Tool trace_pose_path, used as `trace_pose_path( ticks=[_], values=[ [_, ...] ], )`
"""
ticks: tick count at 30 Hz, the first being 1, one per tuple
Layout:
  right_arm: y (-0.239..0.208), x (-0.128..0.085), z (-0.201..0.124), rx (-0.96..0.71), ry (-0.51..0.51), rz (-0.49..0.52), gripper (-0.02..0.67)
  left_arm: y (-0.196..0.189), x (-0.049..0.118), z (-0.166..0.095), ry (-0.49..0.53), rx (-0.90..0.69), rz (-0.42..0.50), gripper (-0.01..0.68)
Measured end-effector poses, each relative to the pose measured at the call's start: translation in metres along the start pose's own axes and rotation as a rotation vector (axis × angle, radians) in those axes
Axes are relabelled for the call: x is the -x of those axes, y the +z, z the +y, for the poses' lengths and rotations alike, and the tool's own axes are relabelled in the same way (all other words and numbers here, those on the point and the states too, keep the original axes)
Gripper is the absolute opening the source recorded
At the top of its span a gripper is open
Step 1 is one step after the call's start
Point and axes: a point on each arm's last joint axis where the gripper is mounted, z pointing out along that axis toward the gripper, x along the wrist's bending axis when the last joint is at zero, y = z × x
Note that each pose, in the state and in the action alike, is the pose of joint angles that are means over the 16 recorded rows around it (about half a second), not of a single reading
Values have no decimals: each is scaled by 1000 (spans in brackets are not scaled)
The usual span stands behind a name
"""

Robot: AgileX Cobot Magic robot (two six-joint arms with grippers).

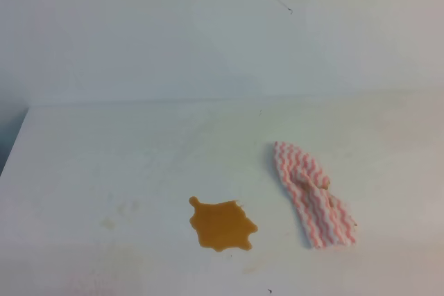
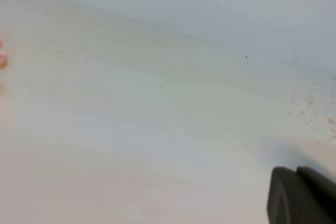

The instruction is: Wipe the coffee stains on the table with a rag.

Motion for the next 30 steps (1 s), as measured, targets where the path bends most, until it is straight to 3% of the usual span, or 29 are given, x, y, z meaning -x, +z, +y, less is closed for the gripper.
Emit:
trace_pose_path(
  ticks=[8,22,30],
  values=[
    [0,1,8,83,92,-8,-4,0,0,0,0,0,0,1],
    [-14,12,47,559,277,-57,-4,0,0,0,0,0,0,1],
    [-26,21,66,692,358,-82,-4,0,0,0,0,0,0,1]
  ],
)
